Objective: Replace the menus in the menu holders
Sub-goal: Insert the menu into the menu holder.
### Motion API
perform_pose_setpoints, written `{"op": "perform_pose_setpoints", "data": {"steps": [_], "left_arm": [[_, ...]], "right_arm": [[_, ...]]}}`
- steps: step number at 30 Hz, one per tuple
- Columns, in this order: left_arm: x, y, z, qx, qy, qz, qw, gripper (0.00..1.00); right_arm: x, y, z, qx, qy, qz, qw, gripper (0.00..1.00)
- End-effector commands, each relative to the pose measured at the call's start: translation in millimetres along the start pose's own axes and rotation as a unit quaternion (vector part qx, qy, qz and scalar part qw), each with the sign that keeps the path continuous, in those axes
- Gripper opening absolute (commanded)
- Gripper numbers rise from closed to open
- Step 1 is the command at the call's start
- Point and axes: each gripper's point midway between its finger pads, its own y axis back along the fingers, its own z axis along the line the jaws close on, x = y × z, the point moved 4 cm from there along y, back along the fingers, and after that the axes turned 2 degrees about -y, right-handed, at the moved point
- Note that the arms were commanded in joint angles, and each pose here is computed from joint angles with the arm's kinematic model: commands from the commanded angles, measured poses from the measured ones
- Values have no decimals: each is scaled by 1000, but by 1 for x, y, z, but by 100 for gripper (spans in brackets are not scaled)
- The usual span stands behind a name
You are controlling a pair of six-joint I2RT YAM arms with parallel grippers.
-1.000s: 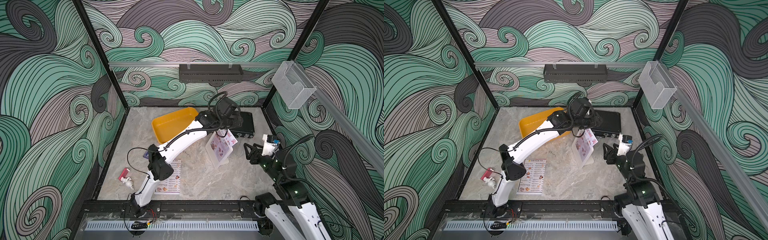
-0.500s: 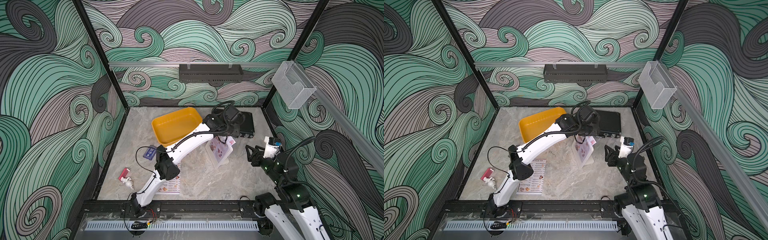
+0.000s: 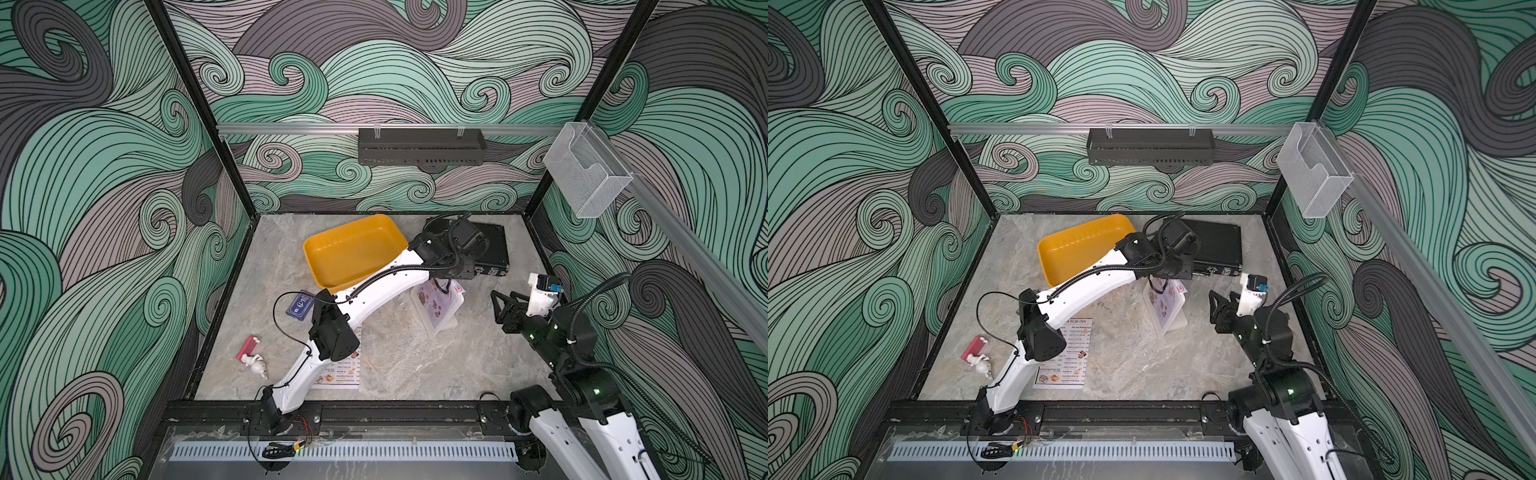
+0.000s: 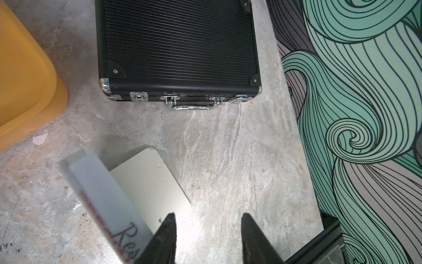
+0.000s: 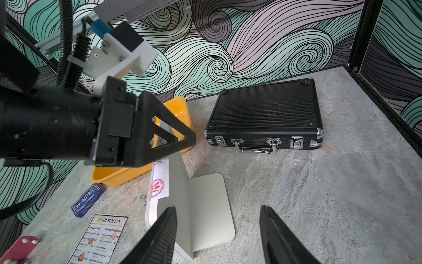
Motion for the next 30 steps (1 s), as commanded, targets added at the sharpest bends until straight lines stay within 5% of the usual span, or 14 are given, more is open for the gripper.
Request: {"op": "perform_pose_setpoints", "data": {"steps": [1, 8, 13, 19, 30], "left_arm": [[-5, 32, -1, -3, -12, -18, 1000, 46], [-25, 64, -12, 43, -17, -89, 995, 48], [-26, 79, 20, 3, -14, -147, 989, 41], [9, 51, 67, -40, 30, -93, 994, 35], [49, 10, 80, -20, 60, -29, 998, 34]], "right_arm": [[-3, 2, 3, -7, -1, -4, 1000, 62], [5, -10, 9, -18, -21, 51, 998, 61], [-2, -32, 8, 28, -16, 142, 989, 49], [-14, -55, 20, 28, 28, 226, 973, 38], [-15, -77, 42, 50, 140, 288, 946, 37]]}}
